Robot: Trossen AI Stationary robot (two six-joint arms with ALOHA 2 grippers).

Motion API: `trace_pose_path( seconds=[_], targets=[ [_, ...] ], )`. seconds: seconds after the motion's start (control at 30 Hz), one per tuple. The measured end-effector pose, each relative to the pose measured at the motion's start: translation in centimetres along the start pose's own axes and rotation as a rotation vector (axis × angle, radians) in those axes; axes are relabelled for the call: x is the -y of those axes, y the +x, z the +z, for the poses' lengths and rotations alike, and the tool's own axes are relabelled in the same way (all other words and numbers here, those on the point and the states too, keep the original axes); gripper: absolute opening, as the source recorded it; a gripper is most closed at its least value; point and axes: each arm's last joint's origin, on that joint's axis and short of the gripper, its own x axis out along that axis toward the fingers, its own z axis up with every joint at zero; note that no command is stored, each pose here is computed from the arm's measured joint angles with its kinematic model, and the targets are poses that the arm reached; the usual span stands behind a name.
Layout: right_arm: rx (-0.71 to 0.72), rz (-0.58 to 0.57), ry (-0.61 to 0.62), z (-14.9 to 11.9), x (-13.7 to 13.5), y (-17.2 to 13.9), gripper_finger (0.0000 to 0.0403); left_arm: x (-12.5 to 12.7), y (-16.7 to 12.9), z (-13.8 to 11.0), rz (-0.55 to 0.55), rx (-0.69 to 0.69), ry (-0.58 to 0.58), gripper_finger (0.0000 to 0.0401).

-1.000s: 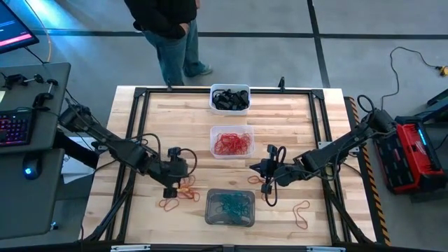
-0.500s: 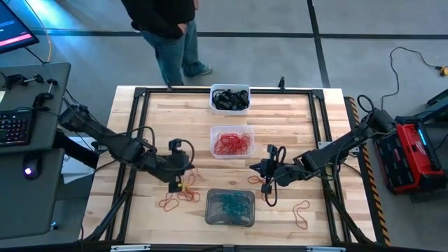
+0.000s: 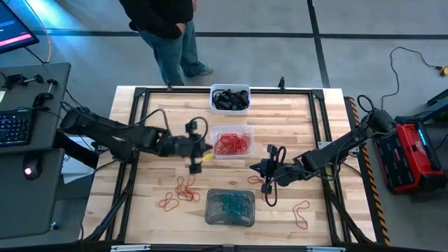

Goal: Sort rubber bands into baskets
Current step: Put the red rubber band into the transparent bin

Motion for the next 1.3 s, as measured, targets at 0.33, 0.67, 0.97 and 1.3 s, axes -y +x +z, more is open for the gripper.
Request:
trace_pose_path(
  seconds=[0.33, 0.67, 0.97, 1.3],
  targets=[
    [-0.003, -0.001, -0.002, 0.0, 0.0, 0.0, 0.0000, -4.6, 5.5, 0.7, 0.068, 0.044, 0.039, 0.0000],
    [-0.007, -0.003, -0.006, -0.1, 0.0, 0.0, 0.0000, -7.6, 10.3, -1.3, 0.029, -0.068, 0.000, 0.0000],
    [-0.009, -0.004, -0.005, -0.1, 0.0, 0.0, 0.0000, -8.4, 13.6, -3.5, -0.018, -0.166, -0.016, 0.0000],
    [-0.009, -0.007, -0.003, -0.1, 0.1, 0.1, 0.0000, -7.2, 15.0, -4.4, -0.042, -0.211, -0.002, 0.0034]
  ],
)
